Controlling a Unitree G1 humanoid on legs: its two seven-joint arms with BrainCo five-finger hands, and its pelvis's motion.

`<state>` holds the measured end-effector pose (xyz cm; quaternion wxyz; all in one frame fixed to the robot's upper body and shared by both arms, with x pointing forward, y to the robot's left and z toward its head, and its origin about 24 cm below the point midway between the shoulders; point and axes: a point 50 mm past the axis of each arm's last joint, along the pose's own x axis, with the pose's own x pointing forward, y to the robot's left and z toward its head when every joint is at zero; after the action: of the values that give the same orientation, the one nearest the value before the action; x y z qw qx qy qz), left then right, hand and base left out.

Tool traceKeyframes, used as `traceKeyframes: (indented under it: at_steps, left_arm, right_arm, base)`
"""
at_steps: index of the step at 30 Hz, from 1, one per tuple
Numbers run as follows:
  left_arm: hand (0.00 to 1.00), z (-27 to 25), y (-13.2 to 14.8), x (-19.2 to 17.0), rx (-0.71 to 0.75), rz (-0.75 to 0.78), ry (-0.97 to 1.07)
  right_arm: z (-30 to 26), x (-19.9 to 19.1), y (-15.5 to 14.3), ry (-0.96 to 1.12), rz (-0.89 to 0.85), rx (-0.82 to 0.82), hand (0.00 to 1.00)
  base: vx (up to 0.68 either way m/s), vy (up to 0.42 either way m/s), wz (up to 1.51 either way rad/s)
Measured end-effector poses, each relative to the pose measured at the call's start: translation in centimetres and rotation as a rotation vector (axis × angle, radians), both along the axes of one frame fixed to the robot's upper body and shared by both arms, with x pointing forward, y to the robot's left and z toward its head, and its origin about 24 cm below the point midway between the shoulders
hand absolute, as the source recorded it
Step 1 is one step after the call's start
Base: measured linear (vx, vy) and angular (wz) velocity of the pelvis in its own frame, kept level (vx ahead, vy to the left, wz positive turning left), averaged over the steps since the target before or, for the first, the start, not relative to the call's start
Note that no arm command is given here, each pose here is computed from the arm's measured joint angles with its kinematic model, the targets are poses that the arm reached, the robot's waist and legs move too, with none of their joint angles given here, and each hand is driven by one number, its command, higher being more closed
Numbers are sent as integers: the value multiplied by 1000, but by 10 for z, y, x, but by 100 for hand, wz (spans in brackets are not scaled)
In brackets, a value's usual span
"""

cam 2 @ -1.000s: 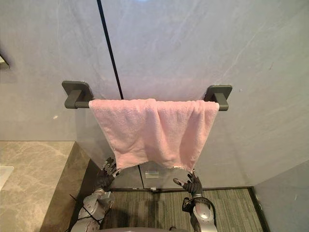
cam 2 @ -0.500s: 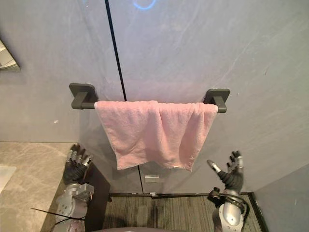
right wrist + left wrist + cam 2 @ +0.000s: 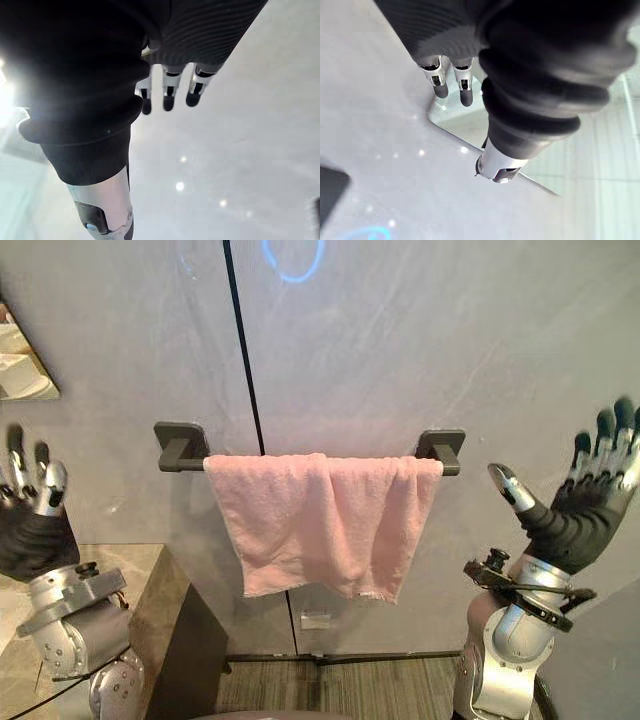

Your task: Organize washtable

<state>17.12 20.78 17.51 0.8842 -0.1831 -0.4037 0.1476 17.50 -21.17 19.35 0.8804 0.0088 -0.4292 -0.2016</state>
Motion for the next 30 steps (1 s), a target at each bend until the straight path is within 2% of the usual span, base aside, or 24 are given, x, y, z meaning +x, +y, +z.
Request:
traceKeyframes:
  at_steps: [2, 8, 10, 14, 16, 23, 30]
  left_arm:
    - [0, 6, -13, 1, 17, -89, -50]
    - [0, 8, -81, 15, -60, -622, -129]
    - [0, -5, -105, 23, -94, -819, -73]
    - [0, -25, -129, 31, -111, -1009, 25]
    - [0, -35, -142, 30, -86, -1122, 75]
    - [0, -79, -142, 36, -31, -1167, 314]
    - [0, -107, -143, 38, 12, -1152, 469]
  right_arm:
    - [9, 1, 12, -57, 116, -37, 0]
    - [13, 9, 60, -108, 533, -85, 0]
    - [5, 16, 75, -55, 674, -112, 0]
    - [-13, 25, 90, 56, 837, -158, 0]
    - [-28, 28, 101, 158, 951, -247, 0]
    - [-78, 39, 85, 448, 1024, -294, 0]
    - [-112, 44, 80, 605, 1001, -306, 0]
  base:
    - [-114, -1, -6]
    - [-47, 6, -3]
    - [0, 0, 0]
    - [-17, -8, -6]
    - [-8, -12, -7]
    - [0, 0, 0]
    - [-40, -13, 1]
